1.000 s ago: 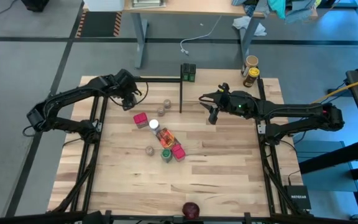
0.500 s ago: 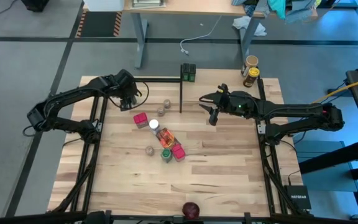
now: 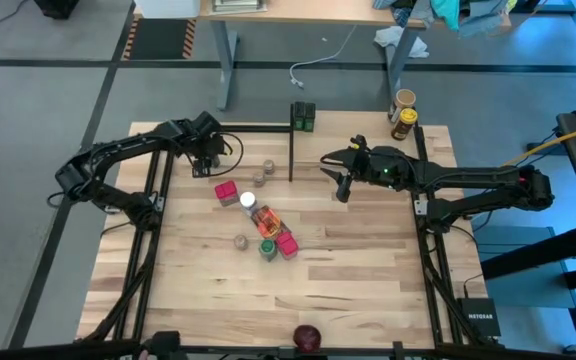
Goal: Shelf spices
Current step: Put the green seasoning can on the shelf
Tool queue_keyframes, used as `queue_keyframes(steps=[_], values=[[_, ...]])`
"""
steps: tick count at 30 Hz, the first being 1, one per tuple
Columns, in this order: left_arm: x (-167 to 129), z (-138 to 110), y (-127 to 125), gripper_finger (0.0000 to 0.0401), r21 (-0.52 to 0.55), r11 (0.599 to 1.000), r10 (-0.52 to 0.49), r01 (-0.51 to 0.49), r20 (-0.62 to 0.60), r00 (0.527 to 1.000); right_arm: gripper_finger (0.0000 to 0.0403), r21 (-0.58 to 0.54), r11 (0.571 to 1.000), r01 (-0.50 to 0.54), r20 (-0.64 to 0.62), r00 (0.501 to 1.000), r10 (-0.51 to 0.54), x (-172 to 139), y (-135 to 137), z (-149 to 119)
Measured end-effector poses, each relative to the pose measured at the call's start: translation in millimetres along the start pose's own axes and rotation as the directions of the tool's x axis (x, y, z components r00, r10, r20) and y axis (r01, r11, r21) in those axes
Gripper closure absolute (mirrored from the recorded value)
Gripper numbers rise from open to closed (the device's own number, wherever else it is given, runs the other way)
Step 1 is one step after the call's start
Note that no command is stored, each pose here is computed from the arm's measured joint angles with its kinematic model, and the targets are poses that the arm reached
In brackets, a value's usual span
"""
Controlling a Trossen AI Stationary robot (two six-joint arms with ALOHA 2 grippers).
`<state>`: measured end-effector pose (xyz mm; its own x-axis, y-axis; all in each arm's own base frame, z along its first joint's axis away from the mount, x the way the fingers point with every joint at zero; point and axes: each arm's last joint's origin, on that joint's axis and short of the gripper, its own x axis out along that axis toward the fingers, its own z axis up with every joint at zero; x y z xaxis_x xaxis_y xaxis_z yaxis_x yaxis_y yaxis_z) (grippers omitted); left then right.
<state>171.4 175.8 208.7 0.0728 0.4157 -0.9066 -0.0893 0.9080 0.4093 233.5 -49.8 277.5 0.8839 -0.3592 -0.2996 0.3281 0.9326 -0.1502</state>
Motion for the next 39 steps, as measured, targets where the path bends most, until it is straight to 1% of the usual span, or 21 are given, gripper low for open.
queue_keyframes(steps=[7, 13, 17, 19, 21, 26, 28, 32, 35, 37, 39], values=[[24.4, 6.1, -3.0, 0.0162, 0.017, 0.998, -0.052, 0.053, -0.058, 0.997, 0.0210, 0.000, 1.000, -0.002, -0.001, 1.000, 0.002, 0.0, 0.1, -0.1], [37.4, 8.1, -6.7, 0.0162, -0.036, 0.996, -0.087, 0.084, -0.103, 0.991, 0.0210, 0.012, 1.000, -0.024, 0.007, 1.000, 0.024, 0.0, 0.7, 0.5], [38.9, 7.8, -7.3, 0.0167, -0.054, 0.995, -0.094, 0.088, -0.112, 0.989, 0.0210, 0.014, 1.000, -0.023, 0.007, 1.000, 0.023, 0.0, 0.5, 0.5], [38.5, 7.4, -7.7, 0.0180, -0.066, 0.994, -0.097, 0.089, -0.115, 0.989, 0.0210, 0.015, 1.000, -0.023, 0.007, 1.000, 0.023, 0.0, 0.5, 0.6], [38.2, 7.1, -7.9, 0.0202, -0.074, 0.993, -0.099, 0.091, -0.117, 0.988, 0.0210, 0.015, 1.000, -0.024, 0.007, 1.000, 0.024, 0.0, 0.6, 0.5], [37.7, 5.5, -9.1, 0.0275, -0.109, 0.989, -0.111, 0.097, -0.132, 0.985, 0.0210, 0.017, 1.000, -0.023, 0.014, 1.000, 0.023, 0.0, 0.5, 1.2], [36.6, 4.3, -9.8, 0.0299, -0.125, 0.987, -0.118, 0.100, -0.140, 0.983, 0.0210, 0.017, 1.000, -0.023, 0.014, 1.000, 0.023, 0.0, 0.5, 1.2], [33.7, 5.5, -11.9, 0.0299, -0.228, 0.970, -0.117, 0.084, -0.137, 0.984, 0.0210, -0.003, 1.000, -0.024, 0.013, 1.000, 0.024, -0.2, 0.9, 1.3], [25.1, 4.3, -17.3, 0.0299, -0.238, 0.967, -0.127, 0.086, -0.159, 0.979, 0.0210, -0.032, 0.999, -0.031, 0.034, 0.999, 0.033, -4.4, 6.9, 7.9], [16.1, 5.1, -19.1, 0.0299, -0.253, 0.966, -0.100, 0.056, -0.166, 0.981, 0.0210, -0.050, 0.998, -0.028, 0.057, 0.998, 0.030, -7.4, 11.8, 15.8], [5.9, 5.9, -20.3, 0.0297, -0.266, 0.964, -0.062, 0.022, -0.145, 0.987, 0.0210, -0.069, 0.997, -0.026, 0.058, 0.998, 0.030, -10.2, 16.8, 21.0]])
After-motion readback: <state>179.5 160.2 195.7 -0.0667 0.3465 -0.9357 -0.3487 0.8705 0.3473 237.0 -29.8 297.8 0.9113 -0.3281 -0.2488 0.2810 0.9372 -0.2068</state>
